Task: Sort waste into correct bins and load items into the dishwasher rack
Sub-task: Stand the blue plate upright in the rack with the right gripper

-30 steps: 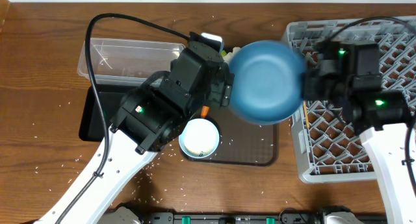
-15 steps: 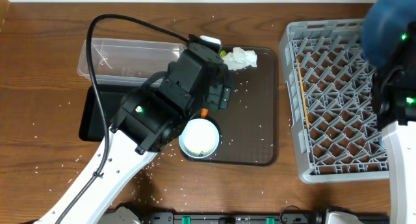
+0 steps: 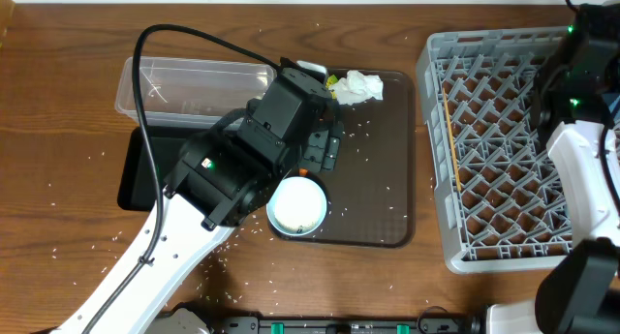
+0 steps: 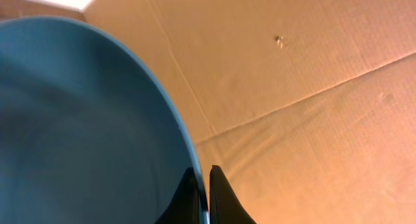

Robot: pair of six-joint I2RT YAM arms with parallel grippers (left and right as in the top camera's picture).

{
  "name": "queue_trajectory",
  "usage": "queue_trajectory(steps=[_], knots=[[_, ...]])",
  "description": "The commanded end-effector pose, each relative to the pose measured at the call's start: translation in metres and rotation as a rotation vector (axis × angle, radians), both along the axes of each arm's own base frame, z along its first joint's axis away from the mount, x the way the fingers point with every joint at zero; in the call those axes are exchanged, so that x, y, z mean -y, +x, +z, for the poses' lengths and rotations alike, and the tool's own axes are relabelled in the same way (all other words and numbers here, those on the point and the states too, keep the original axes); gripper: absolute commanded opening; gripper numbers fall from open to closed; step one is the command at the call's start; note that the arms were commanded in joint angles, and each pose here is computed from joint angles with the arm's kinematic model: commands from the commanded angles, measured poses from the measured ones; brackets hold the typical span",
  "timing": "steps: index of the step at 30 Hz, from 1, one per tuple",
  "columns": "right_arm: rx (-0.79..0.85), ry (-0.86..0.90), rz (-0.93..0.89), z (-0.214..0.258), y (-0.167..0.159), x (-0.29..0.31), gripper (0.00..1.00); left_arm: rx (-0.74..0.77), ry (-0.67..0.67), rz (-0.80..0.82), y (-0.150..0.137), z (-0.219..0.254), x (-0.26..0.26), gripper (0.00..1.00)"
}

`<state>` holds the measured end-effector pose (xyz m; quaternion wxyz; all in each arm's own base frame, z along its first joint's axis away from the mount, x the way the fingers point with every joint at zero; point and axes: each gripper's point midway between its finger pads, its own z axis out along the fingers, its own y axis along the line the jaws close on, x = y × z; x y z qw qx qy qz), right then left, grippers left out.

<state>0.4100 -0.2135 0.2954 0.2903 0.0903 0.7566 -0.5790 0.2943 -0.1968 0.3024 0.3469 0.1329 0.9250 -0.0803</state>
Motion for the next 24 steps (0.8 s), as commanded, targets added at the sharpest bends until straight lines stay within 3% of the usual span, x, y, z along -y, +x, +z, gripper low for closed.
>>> queue_trajectory(steps=[1,7,24], knots=[[-0.062,-0.039,-0.063,-0.002,-0.006,0.008,0.01,0.018,-0.002,0.006,-0.001,0.006,-0.004,0.87],[-0.174,-0.068,-0.015,-0.017,0.009,0.008,0.01,0.014,-0.001,0.004,-0.002,0.005,-0.004,0.87],[-0.463,-0.137,0.412,-0.040,0.063,-0.040,0.01,0.013,-0.001,0.004,-0.001,0.005,-0.003,0.87]])
